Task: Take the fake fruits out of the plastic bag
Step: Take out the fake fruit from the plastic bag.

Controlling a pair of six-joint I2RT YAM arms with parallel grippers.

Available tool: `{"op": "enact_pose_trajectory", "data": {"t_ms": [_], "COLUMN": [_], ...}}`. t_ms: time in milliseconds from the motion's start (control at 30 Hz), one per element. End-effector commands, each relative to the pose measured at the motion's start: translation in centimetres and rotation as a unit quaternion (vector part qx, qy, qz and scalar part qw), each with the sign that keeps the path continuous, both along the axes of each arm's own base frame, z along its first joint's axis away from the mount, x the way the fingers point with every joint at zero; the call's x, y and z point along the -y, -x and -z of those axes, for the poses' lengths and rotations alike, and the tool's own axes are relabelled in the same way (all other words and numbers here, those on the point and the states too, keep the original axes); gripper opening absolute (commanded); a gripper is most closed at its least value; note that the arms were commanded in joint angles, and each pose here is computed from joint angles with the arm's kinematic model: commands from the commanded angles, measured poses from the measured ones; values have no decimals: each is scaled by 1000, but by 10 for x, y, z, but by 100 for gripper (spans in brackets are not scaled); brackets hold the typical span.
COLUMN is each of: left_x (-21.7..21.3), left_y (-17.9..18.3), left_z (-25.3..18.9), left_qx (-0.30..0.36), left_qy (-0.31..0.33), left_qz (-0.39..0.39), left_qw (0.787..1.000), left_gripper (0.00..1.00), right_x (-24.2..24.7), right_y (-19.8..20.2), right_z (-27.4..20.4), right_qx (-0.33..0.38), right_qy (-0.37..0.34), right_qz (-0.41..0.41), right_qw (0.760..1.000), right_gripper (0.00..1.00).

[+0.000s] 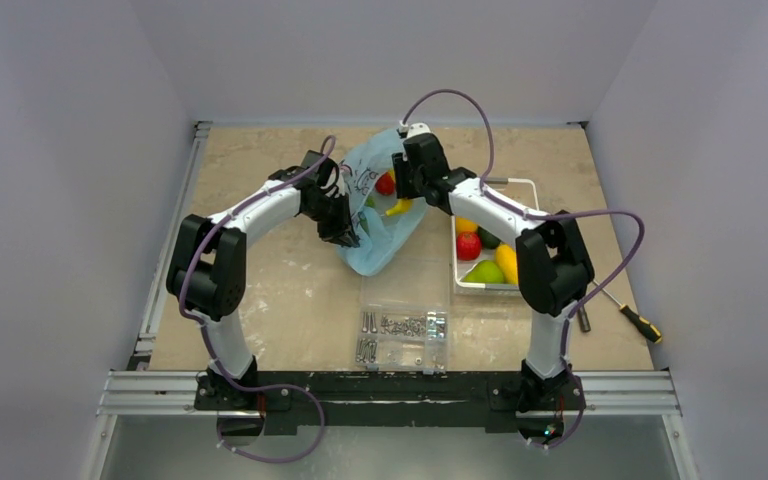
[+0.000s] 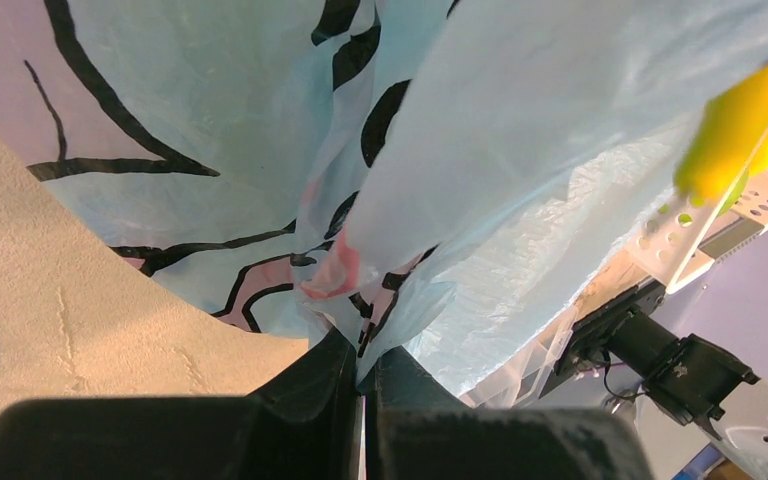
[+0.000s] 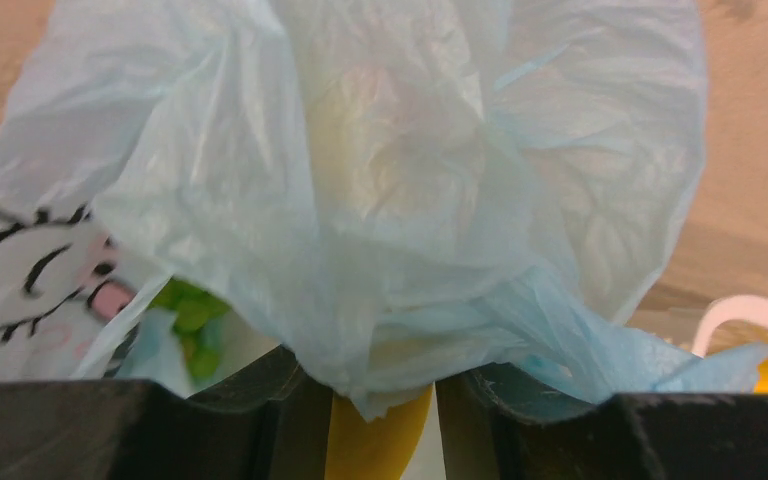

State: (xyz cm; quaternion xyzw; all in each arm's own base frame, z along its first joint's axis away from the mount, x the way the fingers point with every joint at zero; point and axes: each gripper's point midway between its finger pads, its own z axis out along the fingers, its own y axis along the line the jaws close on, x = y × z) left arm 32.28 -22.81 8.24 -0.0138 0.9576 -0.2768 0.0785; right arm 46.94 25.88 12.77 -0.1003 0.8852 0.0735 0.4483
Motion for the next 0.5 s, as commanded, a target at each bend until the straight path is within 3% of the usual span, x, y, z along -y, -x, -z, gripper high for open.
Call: {"op": "enact_pose_trajectory", "data": {"t_ms": [0, 200, 467], "left_x": [7, 7, 6], "left_y": [-6, -6, -6], "left_z": [-19, -21, -20], "left_qx": [21, 24, 24], "left_qy": [21, 22, 19], "left_qz": [8, 8, 8], "left_qw": [1000, 999, 1000], "left_gripper": [0, 0, 0], "right_x": [-23, -24, 6], "right_y": [47, 105, 147], "right_z": [-12, 10, -18], "right_qx": [-94, -187, -152], "right_qy": [-65, -60, -49], "right_qz": [-61, -101, -99], "right_qw": [992, 975, 982], "right_gripper": [13, 12, 11]}}
